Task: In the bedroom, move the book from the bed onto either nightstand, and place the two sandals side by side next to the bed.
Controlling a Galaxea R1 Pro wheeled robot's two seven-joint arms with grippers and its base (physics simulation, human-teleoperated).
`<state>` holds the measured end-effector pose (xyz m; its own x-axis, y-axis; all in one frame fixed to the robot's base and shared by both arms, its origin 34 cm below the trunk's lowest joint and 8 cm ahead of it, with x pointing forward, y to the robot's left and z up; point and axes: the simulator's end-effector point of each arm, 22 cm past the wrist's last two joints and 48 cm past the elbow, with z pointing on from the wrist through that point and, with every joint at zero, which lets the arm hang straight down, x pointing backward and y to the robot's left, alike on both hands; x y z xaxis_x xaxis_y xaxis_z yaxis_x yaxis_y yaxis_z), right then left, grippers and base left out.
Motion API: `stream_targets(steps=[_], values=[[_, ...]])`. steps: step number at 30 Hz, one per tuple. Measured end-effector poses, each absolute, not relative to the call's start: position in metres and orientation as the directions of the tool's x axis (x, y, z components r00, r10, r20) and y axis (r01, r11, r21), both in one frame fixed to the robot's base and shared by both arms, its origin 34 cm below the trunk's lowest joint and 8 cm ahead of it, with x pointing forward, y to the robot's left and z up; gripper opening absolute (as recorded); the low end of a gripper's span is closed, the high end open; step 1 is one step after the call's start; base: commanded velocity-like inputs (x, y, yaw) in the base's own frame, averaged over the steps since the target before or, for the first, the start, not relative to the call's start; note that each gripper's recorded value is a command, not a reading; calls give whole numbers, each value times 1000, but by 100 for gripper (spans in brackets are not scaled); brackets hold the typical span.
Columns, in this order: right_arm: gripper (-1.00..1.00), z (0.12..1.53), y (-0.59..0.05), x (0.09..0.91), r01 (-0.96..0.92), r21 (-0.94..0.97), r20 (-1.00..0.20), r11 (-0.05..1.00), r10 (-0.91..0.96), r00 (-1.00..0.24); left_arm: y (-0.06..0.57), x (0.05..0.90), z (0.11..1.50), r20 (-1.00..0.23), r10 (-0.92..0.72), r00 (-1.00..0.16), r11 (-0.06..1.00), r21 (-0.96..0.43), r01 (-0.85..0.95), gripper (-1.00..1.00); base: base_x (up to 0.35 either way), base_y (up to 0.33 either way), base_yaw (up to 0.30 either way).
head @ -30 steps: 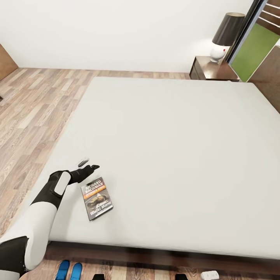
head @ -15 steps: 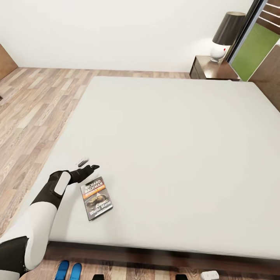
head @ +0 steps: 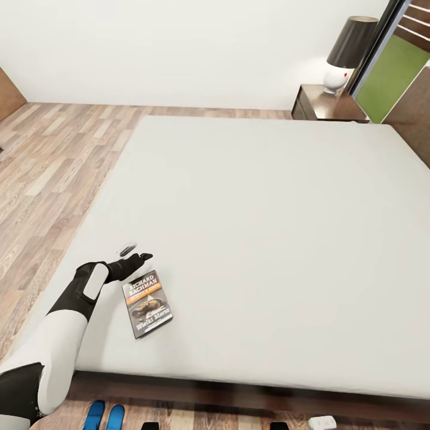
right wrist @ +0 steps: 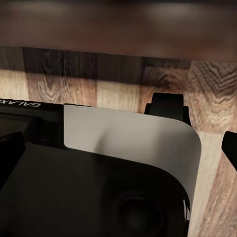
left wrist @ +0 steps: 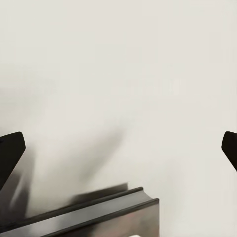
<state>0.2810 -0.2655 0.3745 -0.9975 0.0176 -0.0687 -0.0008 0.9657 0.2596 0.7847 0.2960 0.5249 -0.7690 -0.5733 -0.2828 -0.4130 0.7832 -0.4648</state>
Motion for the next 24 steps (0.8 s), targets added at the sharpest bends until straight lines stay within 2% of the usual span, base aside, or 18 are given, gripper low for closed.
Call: stream_targets(steps=[24], values=[[100,369,-265,281,-1,260,-69,966,18,-997,296,785,520,-285,-572,-769,784,-464,-411,100,0,0,0]])
